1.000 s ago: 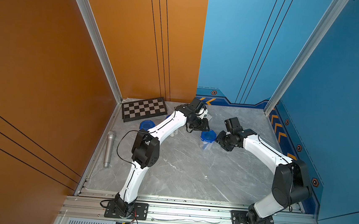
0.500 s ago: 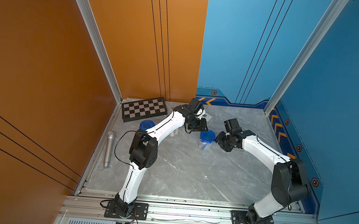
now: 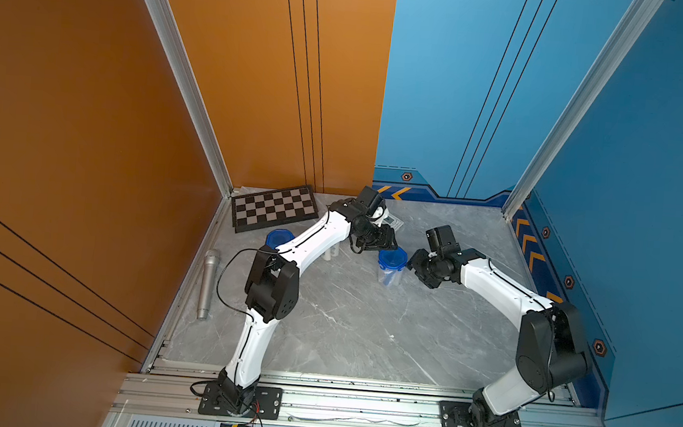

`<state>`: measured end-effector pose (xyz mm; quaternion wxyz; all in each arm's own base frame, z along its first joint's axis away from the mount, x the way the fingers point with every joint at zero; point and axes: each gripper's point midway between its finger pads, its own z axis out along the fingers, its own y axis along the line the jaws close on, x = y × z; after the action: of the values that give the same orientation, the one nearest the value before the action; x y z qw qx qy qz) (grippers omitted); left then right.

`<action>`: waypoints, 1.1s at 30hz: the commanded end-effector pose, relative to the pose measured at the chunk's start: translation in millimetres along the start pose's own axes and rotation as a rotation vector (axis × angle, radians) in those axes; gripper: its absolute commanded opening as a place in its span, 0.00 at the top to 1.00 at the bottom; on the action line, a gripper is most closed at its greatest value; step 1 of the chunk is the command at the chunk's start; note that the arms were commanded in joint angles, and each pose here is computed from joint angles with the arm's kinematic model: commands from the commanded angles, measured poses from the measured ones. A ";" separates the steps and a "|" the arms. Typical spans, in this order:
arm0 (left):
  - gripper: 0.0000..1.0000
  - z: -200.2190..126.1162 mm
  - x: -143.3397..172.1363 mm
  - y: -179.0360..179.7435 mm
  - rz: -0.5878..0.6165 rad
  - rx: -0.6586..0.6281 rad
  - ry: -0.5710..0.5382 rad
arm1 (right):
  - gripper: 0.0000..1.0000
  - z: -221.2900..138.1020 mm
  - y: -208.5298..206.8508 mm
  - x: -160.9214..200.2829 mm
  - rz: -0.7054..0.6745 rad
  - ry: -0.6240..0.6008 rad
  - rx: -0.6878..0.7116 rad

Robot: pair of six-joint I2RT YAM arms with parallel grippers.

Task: Pack away toiletry kits
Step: Close the fastener on the container, then reset both arms

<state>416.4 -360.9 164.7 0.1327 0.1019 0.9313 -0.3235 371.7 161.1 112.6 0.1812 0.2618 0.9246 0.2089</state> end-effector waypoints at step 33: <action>0.01 -205.6 18.3 44.5 0.105 -0.295 -0.345 | 0.00 -142.9 -35.2 -41.6 -0.321 -0.415 0.152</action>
<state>376.1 -257.8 255.6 0.2411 0.1085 0.9307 -0.2527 332.2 100.9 200.4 0.3145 0.1728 0.9255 0.1216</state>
